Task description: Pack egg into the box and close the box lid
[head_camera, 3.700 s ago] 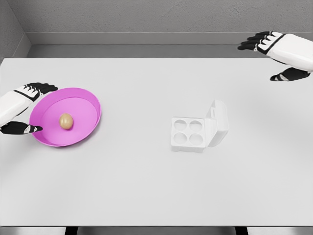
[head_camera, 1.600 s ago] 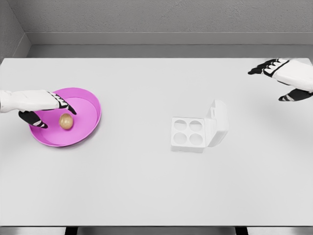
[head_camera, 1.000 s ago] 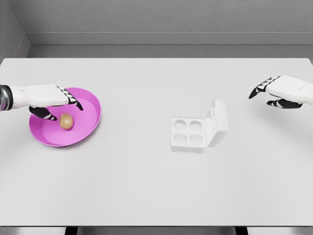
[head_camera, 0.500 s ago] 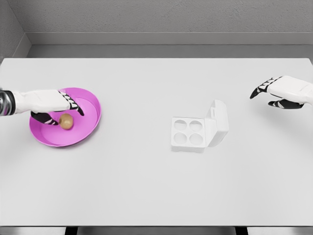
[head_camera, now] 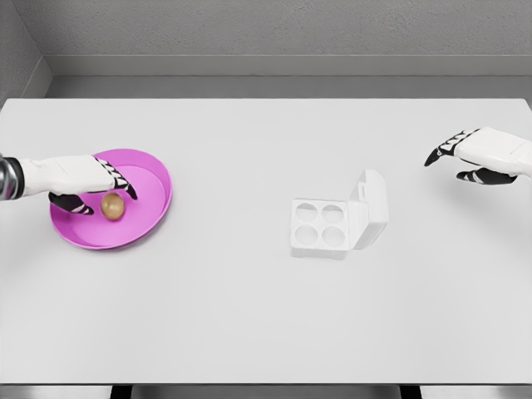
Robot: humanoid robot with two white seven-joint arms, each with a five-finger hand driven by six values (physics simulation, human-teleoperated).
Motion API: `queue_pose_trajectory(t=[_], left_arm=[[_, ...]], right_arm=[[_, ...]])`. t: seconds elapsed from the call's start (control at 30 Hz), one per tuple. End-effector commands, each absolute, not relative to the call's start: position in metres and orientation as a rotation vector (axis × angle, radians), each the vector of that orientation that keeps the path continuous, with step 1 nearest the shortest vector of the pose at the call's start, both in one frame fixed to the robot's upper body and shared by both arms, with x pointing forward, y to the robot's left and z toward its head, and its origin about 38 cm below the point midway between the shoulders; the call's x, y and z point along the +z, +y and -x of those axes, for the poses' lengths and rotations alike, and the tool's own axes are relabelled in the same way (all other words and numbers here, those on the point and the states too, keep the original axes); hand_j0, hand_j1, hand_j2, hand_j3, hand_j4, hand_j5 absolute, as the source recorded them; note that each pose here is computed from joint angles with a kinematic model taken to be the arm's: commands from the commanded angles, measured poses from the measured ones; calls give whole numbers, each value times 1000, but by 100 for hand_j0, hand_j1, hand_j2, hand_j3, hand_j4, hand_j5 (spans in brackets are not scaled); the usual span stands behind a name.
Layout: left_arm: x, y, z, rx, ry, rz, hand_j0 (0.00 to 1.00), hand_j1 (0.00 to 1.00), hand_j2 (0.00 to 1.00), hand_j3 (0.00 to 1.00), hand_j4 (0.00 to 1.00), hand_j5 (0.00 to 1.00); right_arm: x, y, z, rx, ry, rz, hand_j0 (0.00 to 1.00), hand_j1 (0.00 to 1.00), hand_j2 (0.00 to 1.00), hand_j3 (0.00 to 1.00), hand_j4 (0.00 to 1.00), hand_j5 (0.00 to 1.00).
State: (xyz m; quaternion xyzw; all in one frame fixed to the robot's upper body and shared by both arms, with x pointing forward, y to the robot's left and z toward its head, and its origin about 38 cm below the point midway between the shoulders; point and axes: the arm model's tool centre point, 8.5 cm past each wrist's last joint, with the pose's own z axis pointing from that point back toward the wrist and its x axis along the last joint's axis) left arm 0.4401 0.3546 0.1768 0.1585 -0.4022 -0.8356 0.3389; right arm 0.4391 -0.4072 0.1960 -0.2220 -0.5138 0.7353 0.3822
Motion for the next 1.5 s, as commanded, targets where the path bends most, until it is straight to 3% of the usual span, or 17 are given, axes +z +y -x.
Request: queue_pose_trajectory(t=[0.0, 0.6, 0.87, 1.1, 1.23, 1.47], left_arm=[[177, 353, -440, -2176, -1050, -415, 78, 78, 78, 78, 78, 78], [170, 345, -434, -2194, -1061, -388, 74, 74, 74, 74, 74, 74], [171, 344, -433, -2199, -1063, -388, 65, 65, 65, 65, 65, 65], [168, 345, -432, -2197, -1058, -382, 65, 65, 65, 65, 65, 65], [169, 345, -432, -2198, -1059, -384, 56, 56, 56, 56, 56, 56], [174, 344, -434, -2188, -1078, -397, 51, 51, 51, 51, 51, 51]], right_arm=[[198, -408, -439, 1869, -1315, 567, 68, 68, 68, 68, 68, 68], [198, -409, -439, 1871, -1313, 570, 68, 68, 68, 68, 68, 68], [199, -408, -439, 1872, -1316, 571, 68, 68, 68, 68, 68, 68], [199, -409, -439, 1871, -1314, 571, 69, 69, 69, 69, 69, 69], [199, -409, -439, 1871, -1314, 571, 69, 69, 69, 69, 69, 69], [199, -408, -439, 1872, -1316, 571, 69, 69, 69, 69, 69, 69]])
